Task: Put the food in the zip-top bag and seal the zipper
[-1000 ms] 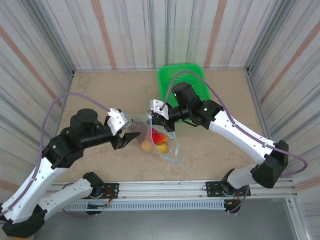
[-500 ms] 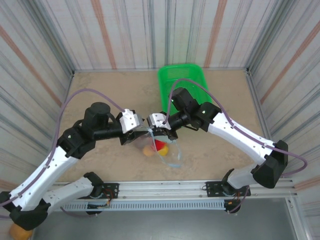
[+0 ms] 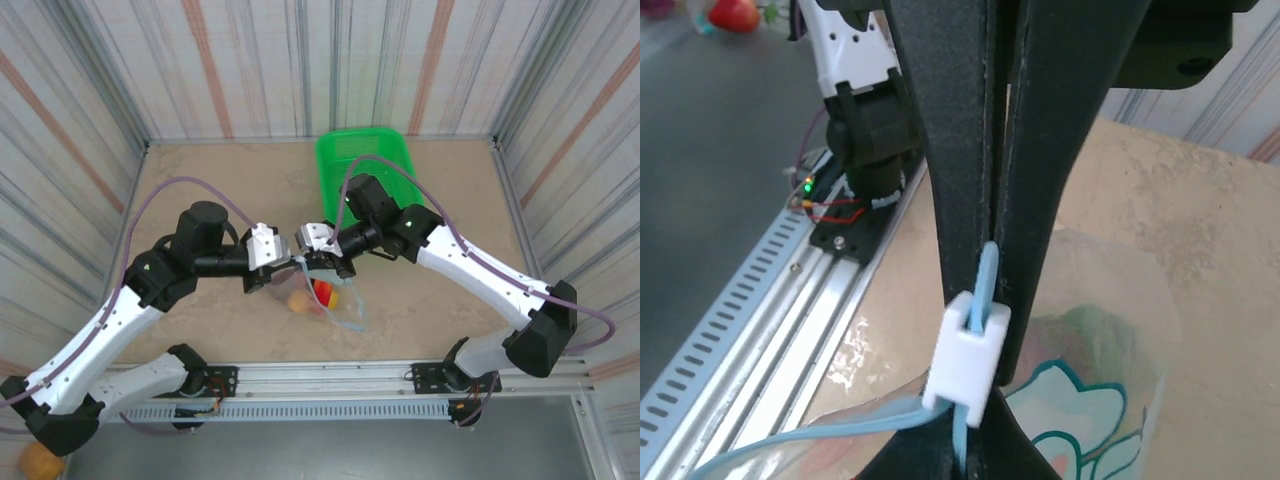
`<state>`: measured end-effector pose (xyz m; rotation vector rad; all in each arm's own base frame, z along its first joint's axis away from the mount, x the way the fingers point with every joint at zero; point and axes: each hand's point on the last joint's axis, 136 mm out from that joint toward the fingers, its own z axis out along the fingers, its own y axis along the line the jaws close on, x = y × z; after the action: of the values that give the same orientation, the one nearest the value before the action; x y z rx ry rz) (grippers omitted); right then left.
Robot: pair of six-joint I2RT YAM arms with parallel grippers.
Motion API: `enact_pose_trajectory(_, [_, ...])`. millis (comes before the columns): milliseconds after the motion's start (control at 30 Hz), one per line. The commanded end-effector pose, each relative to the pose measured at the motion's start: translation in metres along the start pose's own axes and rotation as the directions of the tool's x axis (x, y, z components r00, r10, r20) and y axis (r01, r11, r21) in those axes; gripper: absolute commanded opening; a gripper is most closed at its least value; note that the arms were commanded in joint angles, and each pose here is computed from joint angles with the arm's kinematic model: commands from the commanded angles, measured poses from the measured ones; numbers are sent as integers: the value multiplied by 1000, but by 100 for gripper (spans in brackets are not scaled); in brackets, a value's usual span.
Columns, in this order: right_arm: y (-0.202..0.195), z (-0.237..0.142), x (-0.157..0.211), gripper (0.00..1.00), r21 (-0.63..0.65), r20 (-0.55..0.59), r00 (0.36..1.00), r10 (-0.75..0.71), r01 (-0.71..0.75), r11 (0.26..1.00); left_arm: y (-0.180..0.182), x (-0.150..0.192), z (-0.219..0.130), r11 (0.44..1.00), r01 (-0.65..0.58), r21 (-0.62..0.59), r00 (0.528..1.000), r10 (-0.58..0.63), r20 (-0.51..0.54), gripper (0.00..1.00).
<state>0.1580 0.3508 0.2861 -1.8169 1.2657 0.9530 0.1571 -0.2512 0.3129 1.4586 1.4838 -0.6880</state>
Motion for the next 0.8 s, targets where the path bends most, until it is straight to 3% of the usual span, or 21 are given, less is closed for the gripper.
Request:
enact_pose_trajectory(0, [-2,-16,-12,17,55,34,999,12,-14,998,1,-13,-10,1000,-23,-20,998,24,52,0])
enact_pose_trajectory(100, [-11,-38,-20,25,127,63,998,26,-34,991,16,-15,-15,995,3,-101,998,4,60,0])
enact_pose_trajectory(300, [-31,-84,-52,29,235,155,986,62,-98,967,47,-27,-33,965,71,-253,990,-38,133,0])
enact_pose_trajectory(500, [-29,-88,-82,32,141,316,944,94,-145,979,35,-27,-24,983,80,-163,986,-53,161,0])
enact_pose_trajectory(767, [-32,-57,-84,38,62,317,939,133,-161,985,30,-20,-20,986,93,-141,984,-70,162,0])
